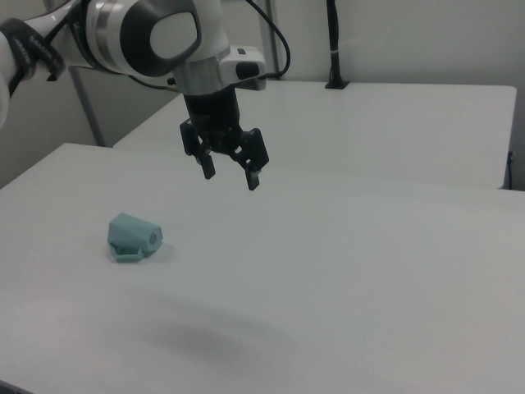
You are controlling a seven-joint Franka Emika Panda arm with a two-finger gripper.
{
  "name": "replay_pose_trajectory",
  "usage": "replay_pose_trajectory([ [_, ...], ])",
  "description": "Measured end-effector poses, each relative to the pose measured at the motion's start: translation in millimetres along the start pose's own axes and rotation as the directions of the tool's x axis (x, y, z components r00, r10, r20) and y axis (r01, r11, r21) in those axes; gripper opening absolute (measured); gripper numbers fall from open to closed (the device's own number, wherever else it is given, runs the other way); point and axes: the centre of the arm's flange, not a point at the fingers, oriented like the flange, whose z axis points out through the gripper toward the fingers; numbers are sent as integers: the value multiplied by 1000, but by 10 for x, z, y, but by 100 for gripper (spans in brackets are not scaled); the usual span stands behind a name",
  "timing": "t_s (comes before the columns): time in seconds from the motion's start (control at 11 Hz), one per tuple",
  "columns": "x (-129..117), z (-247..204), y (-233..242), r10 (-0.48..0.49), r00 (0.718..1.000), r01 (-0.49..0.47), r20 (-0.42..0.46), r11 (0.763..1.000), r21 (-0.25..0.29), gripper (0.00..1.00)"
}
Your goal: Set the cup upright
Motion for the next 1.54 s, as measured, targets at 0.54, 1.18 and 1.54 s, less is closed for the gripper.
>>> replay_pose_trajectory([
  [0.54, 36, -207, -897, -23, 999, 24, -27, 1000, 8, 100],
  [1.18, 115, 127, -3450, -41, 996, 14, -83, 951, -308, 100],
  [1.54, -282, 603, -4640, -116, 971, -10, -208, 852, -524, 100],
])
